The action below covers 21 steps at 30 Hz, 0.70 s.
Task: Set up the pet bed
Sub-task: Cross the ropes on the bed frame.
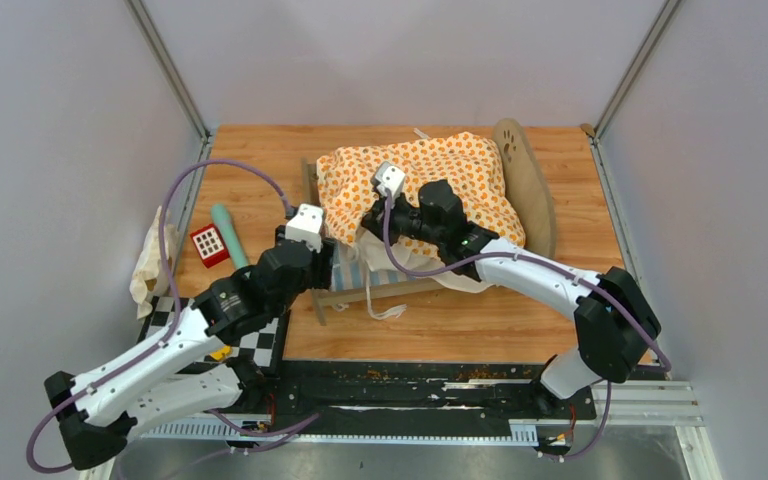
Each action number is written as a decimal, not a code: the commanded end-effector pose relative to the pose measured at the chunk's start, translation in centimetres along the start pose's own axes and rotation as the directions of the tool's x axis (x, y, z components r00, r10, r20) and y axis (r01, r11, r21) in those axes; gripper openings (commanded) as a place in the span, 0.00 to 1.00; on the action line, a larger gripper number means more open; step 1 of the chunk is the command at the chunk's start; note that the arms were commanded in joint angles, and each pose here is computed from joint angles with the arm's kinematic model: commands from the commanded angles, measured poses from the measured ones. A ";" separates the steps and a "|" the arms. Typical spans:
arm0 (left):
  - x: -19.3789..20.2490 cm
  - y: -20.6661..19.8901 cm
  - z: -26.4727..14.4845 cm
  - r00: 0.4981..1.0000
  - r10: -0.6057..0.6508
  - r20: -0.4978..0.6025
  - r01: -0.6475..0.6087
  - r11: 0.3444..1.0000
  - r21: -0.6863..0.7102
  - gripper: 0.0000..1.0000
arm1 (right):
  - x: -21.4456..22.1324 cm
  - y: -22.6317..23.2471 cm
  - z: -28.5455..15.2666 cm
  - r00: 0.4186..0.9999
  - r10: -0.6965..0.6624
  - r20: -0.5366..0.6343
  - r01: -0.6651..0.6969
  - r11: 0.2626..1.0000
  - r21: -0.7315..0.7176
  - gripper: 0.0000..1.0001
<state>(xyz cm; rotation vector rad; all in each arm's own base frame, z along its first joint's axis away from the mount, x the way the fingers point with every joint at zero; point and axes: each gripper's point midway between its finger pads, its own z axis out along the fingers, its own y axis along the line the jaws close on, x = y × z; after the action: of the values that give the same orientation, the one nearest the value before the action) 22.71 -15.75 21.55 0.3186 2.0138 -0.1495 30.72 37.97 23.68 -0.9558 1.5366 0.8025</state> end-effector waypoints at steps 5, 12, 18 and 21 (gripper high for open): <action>-0.5 2.2 -1.7 0.988 -0.127 0.090 0.132 0.990 -0.050 0.69 | -2.4 3.9 2.1 0.997 0.060 0.039 -0.056 0.995 -0.080 0.05; 0.5 3.6 -2.3 0.978 -0.180 0.105 0.190 0.977 -0.098 0.72 | 0.7 7.0 3.9 0.998 0.000 -0.058 -0.007 0.994 -0.113 0.06; 0.7 3.9 -2.6 0.977 -0.184 0.108 0.195 0.976 -0.097 0.74 | 4.7 7.6 3.1 0.977 -0.155 -0.144 0.143 0.986 -0.090 0.18; 0.6 3.6 -2.6 0.977 -0.185 0.108 0.194 0.977 -0.084 0.75 | 5.8 6.5 2.3 0.964 -0.189 -0.186 0.185 0.982 -0.042 0.32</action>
<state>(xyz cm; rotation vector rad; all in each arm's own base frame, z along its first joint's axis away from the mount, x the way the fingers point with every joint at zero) 21.01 -11.62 21.69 0.1064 1.9625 -0.1698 24.58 43.62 17.90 -1.1848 1.5893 0.7575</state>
